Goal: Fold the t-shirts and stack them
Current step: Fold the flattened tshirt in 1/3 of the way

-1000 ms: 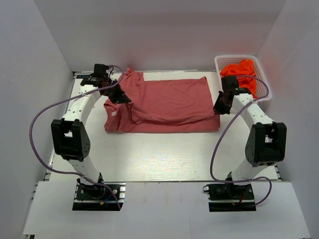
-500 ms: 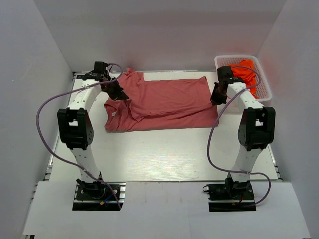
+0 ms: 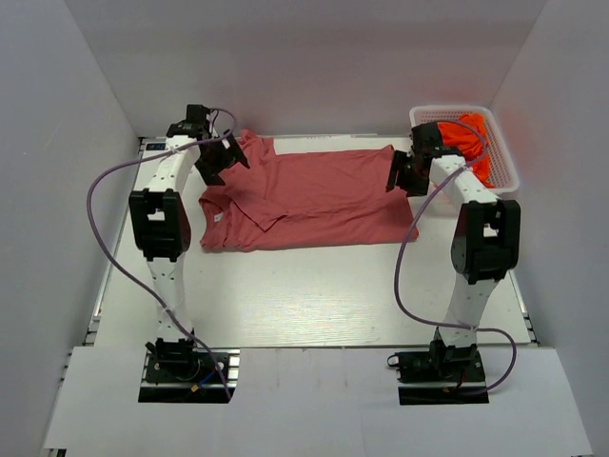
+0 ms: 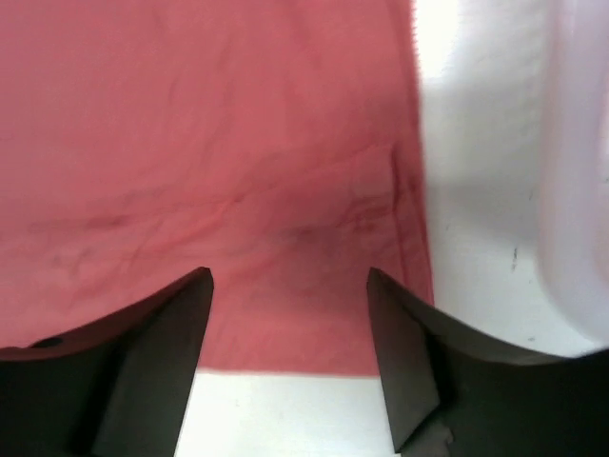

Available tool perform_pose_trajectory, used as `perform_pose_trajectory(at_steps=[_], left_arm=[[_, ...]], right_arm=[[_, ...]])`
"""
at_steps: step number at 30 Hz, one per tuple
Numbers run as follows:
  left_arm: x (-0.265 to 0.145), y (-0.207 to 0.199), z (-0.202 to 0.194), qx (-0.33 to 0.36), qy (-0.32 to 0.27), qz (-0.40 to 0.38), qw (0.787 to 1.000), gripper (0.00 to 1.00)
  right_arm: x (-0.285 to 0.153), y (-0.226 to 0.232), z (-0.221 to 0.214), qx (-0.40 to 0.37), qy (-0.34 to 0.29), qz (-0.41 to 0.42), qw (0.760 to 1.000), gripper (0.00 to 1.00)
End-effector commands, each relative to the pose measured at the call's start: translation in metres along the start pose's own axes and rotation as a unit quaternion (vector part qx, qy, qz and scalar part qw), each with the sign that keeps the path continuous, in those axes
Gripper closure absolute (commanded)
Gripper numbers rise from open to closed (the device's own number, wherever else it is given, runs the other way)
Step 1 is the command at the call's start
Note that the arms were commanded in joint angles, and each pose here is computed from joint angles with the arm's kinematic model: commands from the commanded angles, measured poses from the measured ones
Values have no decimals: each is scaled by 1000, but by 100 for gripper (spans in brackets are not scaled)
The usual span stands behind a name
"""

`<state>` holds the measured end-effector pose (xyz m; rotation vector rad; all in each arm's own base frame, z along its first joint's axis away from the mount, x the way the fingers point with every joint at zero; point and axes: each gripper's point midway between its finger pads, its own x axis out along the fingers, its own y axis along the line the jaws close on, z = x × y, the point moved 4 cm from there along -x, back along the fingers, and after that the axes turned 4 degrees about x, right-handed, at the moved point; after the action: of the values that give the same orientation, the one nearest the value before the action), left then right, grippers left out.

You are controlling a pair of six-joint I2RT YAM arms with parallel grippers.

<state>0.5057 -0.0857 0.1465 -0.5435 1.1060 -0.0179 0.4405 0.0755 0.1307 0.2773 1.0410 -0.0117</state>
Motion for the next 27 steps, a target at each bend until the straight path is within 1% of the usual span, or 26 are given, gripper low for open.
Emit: perform_pose_trajectory(at_steps=[1,2,3,4,5,6,7,8,10,11,13,15,16,19,20,22,24,26,27], left_arm=[[-62,7,-9,30,-34,36,998,0],[-77,17,-29,28,-32,53,998,0],[-83,22,-37,30,-41,57,997,0],[-90,30,-47,23,-47,72,996,0],[-84,50,-76,11,-19,99,995,0],[-104,50,-83,10,-44,94,995,0],[-107,59,-95,1,-43,111,993,0],[-99,77,-121,-11,-18,133,991,0],[-109,91,-139,-30,-23,150,988,0],[-103,105,-156,-43,-8,166,985,0],[-97,121,-171,-66,-6,186,980,0],[-97,133,-171,-86,-18,188,978,0],[-93,138,-176,-93,-11,186,978,0],[-86,143,-165,-112,-31,169,979,5],[-81,143,-162,-111,-37,166,979,11],[-70,145,-160,-120,-24,152,981,16],[-63,141,-154,-123,-27,126,984,20],[-59,134,-147,-118,-44,96,987,25],[-56,133,-149,-112,-40,84,989,28]], right_arm=[[-36,27,3,-42,-43,79,995,25],[-45,28,-3,-41,-47,85,994,19],[-41,26,-14,-42,-39,84,995,10],[-42,26,-21,-37,-33,85,995,10],[-42,19,-37,-28,-19,79,996,10],[-42,15,-42,-24,-18,71,997,10],[-43,12,-46,-13,-15,64,998,10],[-43,4,-60,-5,-6,48,999,10],[-43,-8,-66,13,-7,18,1000,10],[-40,-17,-74,16,-3,-10,1000,10],[-36,-30,-87,26,11,-38,999,10],[-33,-38,-92,36,18,-53,998,10],[-31,-39,-93,45,16,-58,997,10],[-24,-47,-94,64,15,-58,996,10],[-23,-51,-94,71,17,-60,996,10],[-17,-51,-95,78,21,-54,995,10],[-14,-51,-94,84,21,-43,995,10],[-12,-52,-93,91,19,-38,995,10],[-12,-54,-93,93,19,-39,995,10]])
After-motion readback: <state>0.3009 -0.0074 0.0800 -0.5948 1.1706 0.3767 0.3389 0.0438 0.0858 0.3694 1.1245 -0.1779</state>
